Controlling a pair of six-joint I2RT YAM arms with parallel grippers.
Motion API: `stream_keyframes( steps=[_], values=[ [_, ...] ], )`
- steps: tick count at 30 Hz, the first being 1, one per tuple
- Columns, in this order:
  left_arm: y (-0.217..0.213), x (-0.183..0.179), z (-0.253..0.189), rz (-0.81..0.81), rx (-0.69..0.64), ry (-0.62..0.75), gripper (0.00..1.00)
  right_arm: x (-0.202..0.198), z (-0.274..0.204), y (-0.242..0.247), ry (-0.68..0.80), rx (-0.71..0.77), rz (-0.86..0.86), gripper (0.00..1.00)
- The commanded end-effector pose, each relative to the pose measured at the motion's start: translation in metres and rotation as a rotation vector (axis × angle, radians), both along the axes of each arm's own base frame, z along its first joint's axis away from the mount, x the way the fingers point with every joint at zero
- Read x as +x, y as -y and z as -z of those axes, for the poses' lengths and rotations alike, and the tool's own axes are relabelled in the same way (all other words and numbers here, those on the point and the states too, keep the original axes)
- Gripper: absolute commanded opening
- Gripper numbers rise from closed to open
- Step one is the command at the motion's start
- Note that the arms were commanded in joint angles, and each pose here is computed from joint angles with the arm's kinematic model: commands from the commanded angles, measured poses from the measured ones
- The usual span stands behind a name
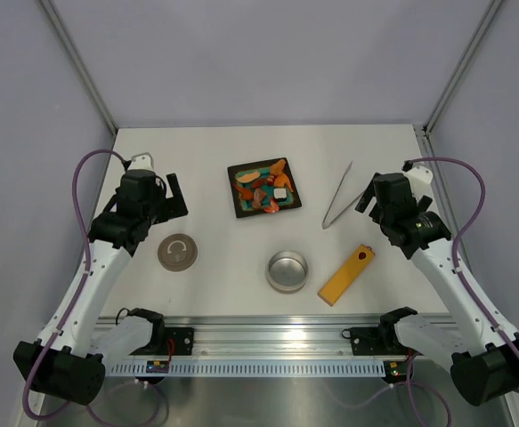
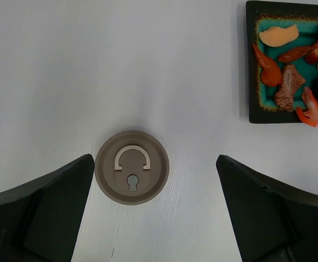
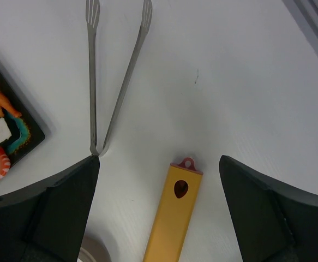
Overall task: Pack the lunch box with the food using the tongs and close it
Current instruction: Pick up the clamp at the center of the board.
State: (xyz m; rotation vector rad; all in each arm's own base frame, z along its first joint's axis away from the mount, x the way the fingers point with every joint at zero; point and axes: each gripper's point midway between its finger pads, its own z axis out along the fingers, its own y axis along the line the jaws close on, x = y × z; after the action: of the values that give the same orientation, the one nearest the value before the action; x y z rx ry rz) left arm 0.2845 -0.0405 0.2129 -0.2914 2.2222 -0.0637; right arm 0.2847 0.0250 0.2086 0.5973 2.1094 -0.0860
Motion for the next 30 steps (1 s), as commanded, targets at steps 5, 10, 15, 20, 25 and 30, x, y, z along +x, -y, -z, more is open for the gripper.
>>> stream_keyframes(
  steps=[5,10,15,20,25,30],
  values=[
    [0.005,0.001,-0.013,0.036,-0.018,0.035,0.99,-0.002,0.006,0.004,-0.010,-0.003,0.025,0.99],
    [0.007,-0.001,-0.011,0.042,-0.029,0.026,0.99,0.002,0.012,-0.010,-0.034,0.026,-0.047,0.99],
    [0.009,-0.003,-0.009,0.049,-0.037,0.016,0.99,0.014,0.028,-0.027,-0.092,0.059,-0.100,1.00],
    [0.008,-0.008,-0.006,0.050,-0.031,0.004,0.99,0.038,0.056,-0.042,-0.224,0.052,-0.114,0.99],
    [0.009,-0.012,-0.003,0.056,-0.039,0.007,0.99,0.076,0.077,-0.057,-0.283,0.111,-0.128,0.99],
    [0.009,-0.013,0.004,0.060,-0.038,-0.007,0.99,0.111,0.096,-0.059,-0.291,0.166,-0.122,0.99]
  ],
)
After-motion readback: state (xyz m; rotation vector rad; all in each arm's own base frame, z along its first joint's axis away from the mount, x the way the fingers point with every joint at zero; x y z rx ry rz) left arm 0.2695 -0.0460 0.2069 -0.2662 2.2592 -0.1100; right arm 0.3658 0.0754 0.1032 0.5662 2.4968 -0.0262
